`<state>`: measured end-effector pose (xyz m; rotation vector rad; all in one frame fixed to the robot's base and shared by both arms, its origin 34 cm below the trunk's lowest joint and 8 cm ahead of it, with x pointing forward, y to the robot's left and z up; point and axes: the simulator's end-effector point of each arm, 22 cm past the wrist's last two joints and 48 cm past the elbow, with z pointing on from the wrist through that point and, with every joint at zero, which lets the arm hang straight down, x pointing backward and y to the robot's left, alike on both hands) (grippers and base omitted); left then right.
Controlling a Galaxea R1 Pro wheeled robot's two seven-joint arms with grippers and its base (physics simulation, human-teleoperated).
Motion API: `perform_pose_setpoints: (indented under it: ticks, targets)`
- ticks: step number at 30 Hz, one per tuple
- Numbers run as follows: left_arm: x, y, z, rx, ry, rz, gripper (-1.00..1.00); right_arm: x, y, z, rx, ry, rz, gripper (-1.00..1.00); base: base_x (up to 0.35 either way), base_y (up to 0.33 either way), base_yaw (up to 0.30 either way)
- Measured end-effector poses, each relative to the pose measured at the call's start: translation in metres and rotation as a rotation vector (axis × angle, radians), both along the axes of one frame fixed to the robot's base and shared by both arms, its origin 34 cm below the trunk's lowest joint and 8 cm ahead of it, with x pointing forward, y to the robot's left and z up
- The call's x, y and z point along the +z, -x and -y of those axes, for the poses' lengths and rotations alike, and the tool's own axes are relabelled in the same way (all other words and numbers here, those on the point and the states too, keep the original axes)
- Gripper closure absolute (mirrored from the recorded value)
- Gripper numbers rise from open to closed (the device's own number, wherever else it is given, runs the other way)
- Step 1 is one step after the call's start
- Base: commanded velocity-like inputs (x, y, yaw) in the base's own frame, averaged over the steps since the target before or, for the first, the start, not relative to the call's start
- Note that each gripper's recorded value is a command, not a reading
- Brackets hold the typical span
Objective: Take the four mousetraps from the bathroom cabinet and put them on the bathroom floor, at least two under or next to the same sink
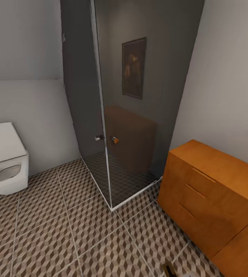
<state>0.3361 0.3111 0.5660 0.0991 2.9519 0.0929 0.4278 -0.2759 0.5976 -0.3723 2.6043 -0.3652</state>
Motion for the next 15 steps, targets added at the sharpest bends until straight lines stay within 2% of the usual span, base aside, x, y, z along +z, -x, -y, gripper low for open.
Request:
perform_pose_setpoints:
  ticks: [11,15]
  targets:
    - [0.0016,-0.0028,-0.0001,0.0,0.0,0.007,1.0,0.0023,-0.0027,-0.0005,0.0,-0.001,0.008,1.0,0.0,0.0,0.259]
    - [0.0019,-0.0035,-0.0001,0.0,0.0,0.008,1.0,0.002,-0.0019,0.0004,0.003,-0.002,0.005,1.0,0.0,0.0,0.065]
